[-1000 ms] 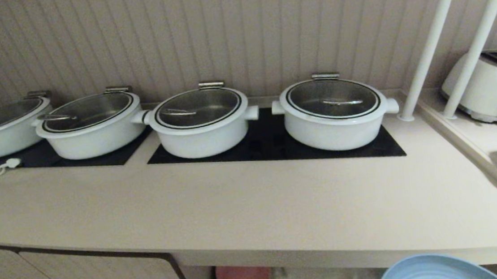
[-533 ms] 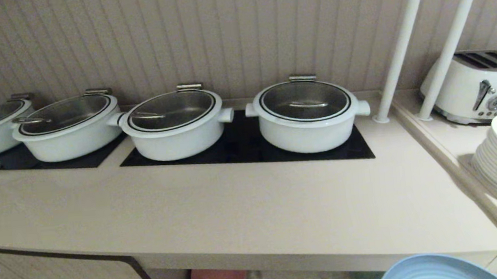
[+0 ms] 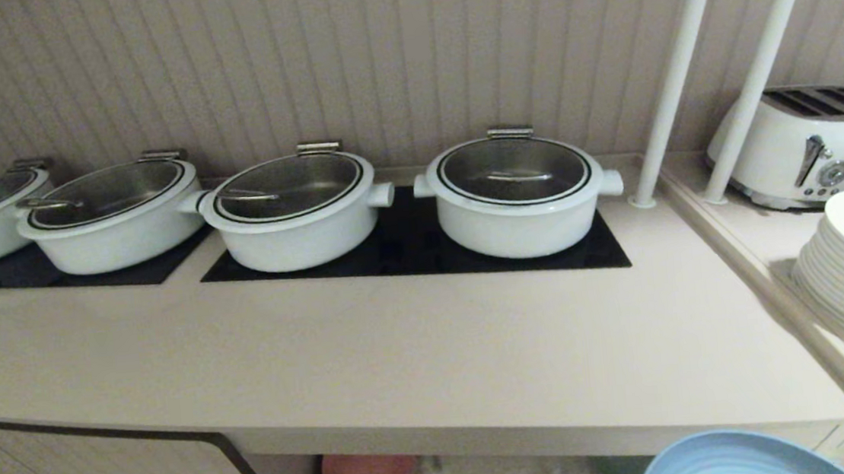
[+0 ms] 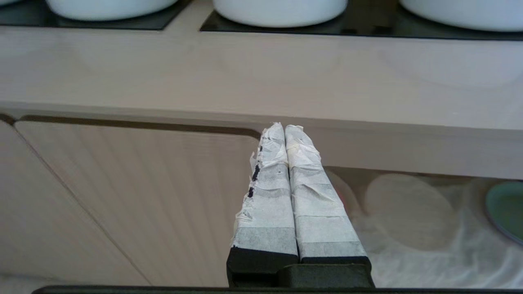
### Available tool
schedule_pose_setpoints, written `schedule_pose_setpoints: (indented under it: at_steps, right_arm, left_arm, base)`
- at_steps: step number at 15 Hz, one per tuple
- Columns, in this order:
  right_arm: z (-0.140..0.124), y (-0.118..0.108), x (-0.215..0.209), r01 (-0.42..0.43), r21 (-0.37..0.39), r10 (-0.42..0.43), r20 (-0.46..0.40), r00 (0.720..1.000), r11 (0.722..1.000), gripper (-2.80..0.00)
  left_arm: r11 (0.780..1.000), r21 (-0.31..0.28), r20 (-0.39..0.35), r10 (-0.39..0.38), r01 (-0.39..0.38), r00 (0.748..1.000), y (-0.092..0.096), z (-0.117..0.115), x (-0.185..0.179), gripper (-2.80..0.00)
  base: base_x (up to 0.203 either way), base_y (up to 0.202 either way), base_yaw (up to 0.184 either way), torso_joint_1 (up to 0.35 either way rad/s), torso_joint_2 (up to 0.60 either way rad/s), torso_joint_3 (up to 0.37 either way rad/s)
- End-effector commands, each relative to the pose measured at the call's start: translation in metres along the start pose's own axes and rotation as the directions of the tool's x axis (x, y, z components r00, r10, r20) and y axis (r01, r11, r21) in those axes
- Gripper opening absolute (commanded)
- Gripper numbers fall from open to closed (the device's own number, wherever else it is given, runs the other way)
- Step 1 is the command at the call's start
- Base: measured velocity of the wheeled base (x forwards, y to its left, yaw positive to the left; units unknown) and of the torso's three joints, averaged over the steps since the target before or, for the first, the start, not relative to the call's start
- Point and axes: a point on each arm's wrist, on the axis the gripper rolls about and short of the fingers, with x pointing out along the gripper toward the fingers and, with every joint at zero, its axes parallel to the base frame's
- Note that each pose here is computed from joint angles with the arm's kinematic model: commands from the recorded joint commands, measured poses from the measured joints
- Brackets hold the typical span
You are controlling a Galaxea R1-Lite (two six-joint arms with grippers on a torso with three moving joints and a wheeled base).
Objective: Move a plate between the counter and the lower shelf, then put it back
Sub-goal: Put the plate in the cupboard
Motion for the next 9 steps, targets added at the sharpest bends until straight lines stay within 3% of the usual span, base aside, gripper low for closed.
schedule_pose_setpoints:
  at_steps: [1, 9]
  right_arm:
    - [-0.0001, 0.0, 0.0, 0.002, 0.003, -0.002, -0.005, 1.0, 1.0, -2.8]
    - [-0.0018, -0.0009, -0.0017, -0.002, 0.006, 0.002, 0.003, 1.0, 1.0, -2.8]
  left_arm:
    - [1.0, 0.0, 0.0, 0.001, -0.001, 1.0, 0.0, -0.0001, 0.0, -2.8]
    - [1.0, 0.0, -0.001, 0.001, -0.001, 1.0, 0.0, -0.0001, 0.0, -2.8]
  base:
    - [0.0, 0.0, 0.0, 0.0, 0.0, 0.0]
    - [0.0, 0.0, 0.0, 0.0, 0.0, 0.0]
